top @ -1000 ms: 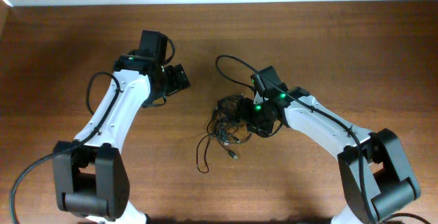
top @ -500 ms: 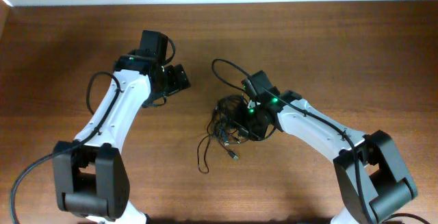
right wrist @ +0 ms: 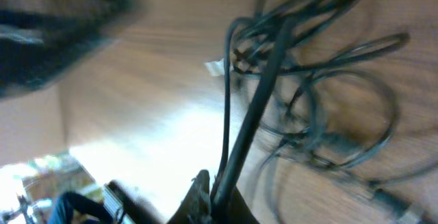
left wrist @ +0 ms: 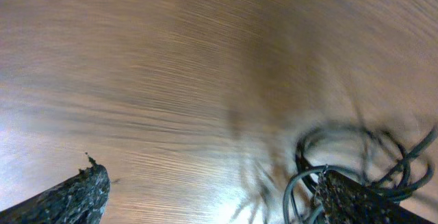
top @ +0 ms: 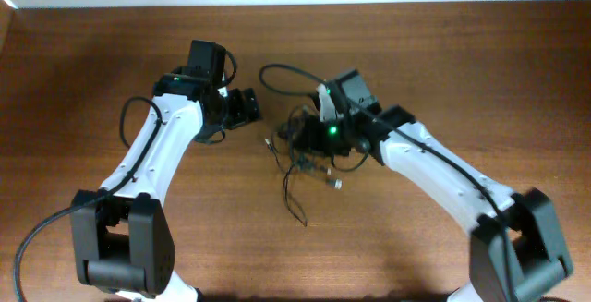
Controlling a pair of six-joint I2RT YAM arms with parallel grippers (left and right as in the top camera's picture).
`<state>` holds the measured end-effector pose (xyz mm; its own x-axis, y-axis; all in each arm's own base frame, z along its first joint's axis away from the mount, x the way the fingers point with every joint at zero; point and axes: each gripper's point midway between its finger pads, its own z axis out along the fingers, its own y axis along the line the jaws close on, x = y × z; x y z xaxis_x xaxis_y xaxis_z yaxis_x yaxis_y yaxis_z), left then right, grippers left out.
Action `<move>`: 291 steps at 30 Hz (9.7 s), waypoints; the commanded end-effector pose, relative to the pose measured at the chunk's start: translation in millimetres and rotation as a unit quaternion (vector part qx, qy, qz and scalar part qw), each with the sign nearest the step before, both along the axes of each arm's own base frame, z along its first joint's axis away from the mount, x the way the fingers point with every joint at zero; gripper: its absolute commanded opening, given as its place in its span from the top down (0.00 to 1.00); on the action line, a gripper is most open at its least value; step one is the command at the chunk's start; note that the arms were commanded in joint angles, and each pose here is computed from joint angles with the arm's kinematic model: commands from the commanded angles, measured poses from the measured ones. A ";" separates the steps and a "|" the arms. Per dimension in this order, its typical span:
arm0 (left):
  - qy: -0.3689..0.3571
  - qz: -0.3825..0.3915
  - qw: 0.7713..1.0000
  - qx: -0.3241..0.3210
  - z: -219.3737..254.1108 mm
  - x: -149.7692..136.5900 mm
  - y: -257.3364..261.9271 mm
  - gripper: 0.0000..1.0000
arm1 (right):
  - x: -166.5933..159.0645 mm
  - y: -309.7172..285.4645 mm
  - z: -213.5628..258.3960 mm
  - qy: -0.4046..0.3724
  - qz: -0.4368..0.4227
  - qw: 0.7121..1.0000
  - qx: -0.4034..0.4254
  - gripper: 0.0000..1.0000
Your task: Untangle cables
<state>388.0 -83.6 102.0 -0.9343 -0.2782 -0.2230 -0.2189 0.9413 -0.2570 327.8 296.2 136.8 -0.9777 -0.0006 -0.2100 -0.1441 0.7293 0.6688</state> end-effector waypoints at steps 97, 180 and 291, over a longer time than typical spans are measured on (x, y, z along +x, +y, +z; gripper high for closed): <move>-0.276 -0.305 0.837 -0.361 215.4 -26.3 -185.5 1.00 | 28.5 -76.3 98.1 -0.049 0.027 0.993 0.102 0.56; -0.181 -0.338 0.776 -0.501 244.5 -61.0 -158.5 0.97 | 70.6 -43.2 27.8 -0.040 -0.017 0.999 0.031 0.11; -0.305 -0.334 0.830 -0.327 258.5 -53.3 -159.9 1.00 | 72.9 -98.5 -44.5 0.044 -0.093 0.989 -0.103 0.33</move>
<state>360.0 -245.5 305.7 -0.7724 0.0302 -0.6344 0.5639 0.4922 -0.6632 397.8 215.9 108.7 -0.9858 0.1127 -0.1246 0.0129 0.7900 0.6130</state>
